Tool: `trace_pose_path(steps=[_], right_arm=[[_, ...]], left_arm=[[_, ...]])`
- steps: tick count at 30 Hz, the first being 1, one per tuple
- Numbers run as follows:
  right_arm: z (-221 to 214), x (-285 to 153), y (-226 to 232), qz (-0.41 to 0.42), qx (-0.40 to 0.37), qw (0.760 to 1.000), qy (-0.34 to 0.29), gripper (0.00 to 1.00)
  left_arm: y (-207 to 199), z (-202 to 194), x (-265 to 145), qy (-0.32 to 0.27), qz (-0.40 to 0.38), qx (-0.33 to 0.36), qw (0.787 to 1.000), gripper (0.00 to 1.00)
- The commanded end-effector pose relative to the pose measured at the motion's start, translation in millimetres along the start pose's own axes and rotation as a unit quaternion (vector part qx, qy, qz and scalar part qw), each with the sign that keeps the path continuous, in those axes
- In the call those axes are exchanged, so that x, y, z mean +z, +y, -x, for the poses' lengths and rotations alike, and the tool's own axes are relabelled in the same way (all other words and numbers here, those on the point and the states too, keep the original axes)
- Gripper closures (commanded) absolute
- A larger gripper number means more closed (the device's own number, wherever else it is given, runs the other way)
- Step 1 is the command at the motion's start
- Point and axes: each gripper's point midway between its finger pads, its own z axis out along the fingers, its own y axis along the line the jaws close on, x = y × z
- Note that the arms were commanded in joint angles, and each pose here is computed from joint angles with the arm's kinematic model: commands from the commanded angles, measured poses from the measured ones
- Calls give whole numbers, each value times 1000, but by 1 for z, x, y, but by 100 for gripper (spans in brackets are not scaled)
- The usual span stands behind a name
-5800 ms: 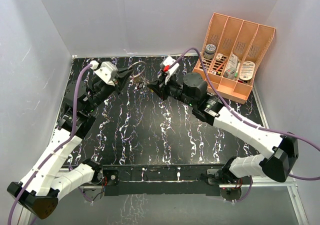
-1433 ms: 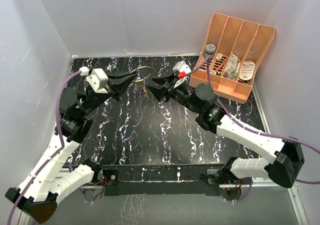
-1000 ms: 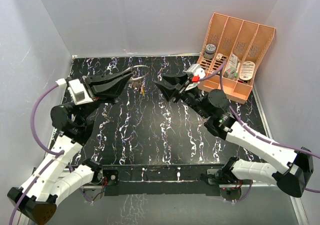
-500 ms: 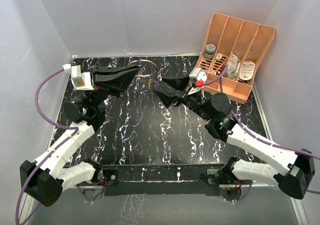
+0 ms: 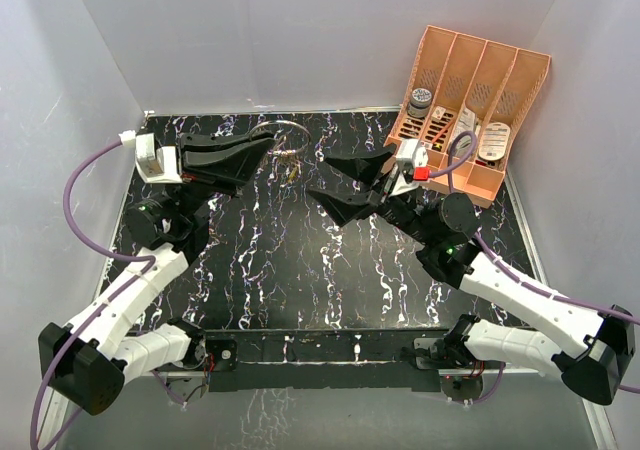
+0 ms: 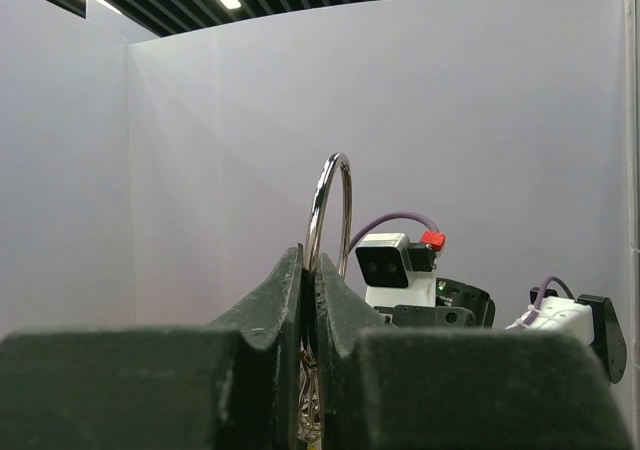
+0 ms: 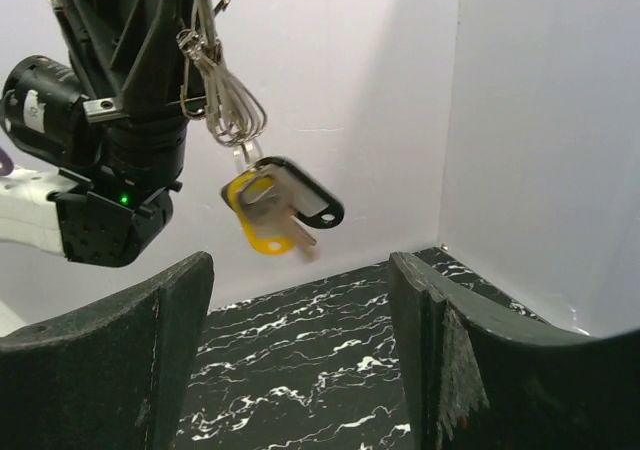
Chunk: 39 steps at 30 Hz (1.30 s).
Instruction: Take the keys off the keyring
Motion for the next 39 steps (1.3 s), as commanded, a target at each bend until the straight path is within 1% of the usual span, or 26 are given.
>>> trace_pose_path(steps=[1, 11, 19, 39], right_arm=[[20, -1, 19, 42, 10, 999, -27, 31], [15, 3, 22, 56, 9, 998, -20, 29], [13, 13, 28, 78, 20, 997, -15, 31], [11, 33, 21, 72, 4, 997, -23, 31]], left_arm=[[-13, 27, 3, -38, -12, 35, 999, 100], [-9, 24, 2, -35, -4, 33, 999, 100], [-4, 21, 0, -27, 10, 39, 999, 100], [0, 13, -7, -20, 22, 37, 999, 100]])
